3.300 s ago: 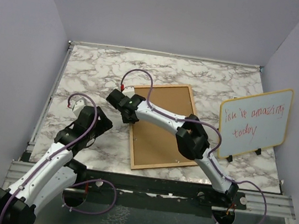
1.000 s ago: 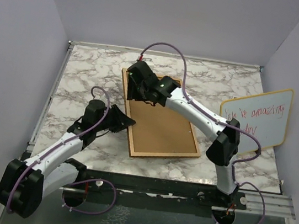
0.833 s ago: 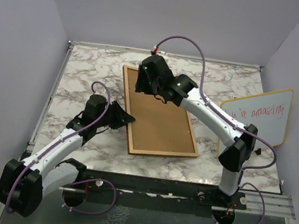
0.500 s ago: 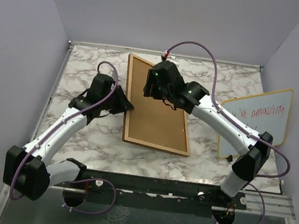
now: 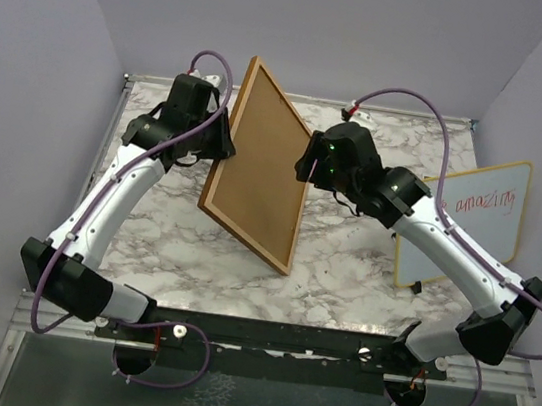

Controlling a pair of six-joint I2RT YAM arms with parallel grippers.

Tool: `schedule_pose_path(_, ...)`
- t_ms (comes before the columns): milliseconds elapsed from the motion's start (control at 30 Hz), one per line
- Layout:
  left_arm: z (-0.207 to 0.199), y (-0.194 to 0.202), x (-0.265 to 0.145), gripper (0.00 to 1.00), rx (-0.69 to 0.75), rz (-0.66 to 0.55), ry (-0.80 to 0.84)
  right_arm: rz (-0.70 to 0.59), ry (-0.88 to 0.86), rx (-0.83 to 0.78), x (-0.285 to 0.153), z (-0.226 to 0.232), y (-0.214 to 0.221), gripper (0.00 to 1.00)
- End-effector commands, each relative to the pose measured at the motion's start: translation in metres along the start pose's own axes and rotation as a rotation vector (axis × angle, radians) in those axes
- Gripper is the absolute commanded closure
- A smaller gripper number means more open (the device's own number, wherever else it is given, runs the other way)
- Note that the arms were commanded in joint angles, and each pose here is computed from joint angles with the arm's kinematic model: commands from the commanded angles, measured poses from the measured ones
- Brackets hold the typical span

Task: Put the photo into the frame
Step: Turn over the photo frame at the center of the board.

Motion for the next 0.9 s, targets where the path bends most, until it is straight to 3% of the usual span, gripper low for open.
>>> schedule_pose_path(0, 0.008, -0.035, -0.017, 1.00, 0.149, -0.047, -0.066, -0.050, 0.025, 0.048, -0.013, -0.016, -0.008, 0.38)
schedule_pose_path(567, -0.003, -0.097, -0.036, 1.00, 0.301, -0.158, -0.066, 0.004, -0.027, 0.090, -0.018, -0.025, 0.009, 0.38)
schedule_pose_path(867, -0.026, -0.094, -0.025, 1.00, 0.408, -0.146, -0.055, 0.040, -0.099, 0.148, -0.008, -0.006, 0.007, 0.35)
Point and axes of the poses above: each gripper's point midway between its finger pads, its own x axis out along the fingers, its own z axis along the line the jaws close on, y = z × x, the point moved 4 cm from there along -x, back along the fingers, and after that the axes turned 11 degrees about x, right-handed, at the moved point
